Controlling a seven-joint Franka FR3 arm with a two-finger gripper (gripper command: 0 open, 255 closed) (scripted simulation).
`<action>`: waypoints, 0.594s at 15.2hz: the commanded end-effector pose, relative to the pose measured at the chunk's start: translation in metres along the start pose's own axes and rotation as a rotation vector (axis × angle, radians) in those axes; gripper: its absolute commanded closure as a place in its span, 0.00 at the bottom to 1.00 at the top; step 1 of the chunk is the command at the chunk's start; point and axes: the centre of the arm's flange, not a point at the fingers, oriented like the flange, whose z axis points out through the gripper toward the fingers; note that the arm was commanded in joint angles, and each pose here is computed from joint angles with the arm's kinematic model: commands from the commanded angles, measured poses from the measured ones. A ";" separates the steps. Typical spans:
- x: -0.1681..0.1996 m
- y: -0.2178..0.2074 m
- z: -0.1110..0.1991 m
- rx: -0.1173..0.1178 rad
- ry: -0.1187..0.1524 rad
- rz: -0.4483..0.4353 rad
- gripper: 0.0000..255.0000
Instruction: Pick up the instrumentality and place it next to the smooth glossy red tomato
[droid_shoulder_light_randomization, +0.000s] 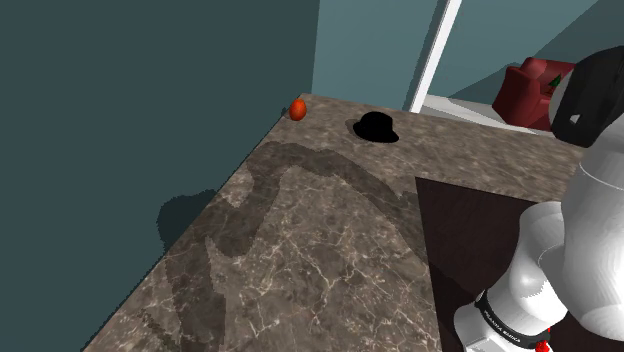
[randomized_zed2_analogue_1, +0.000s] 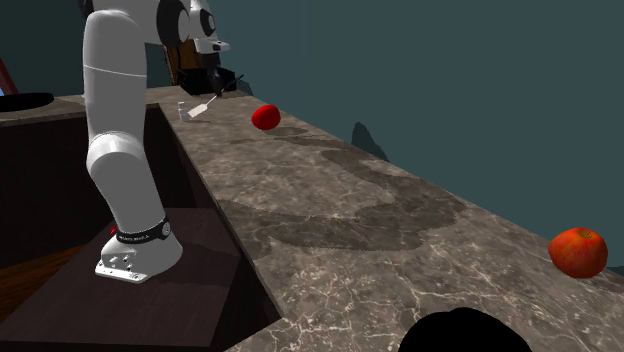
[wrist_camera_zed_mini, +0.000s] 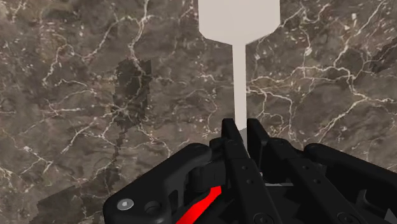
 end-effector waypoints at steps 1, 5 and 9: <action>0.000 -0.001 0.010 0.000 0.001 0.000 1.00; -0.001 -0.001 0.031 0.000 0.001 0.000 1.00; -0.003 -0.001 0.053 0.000 0.001 0.000 1.00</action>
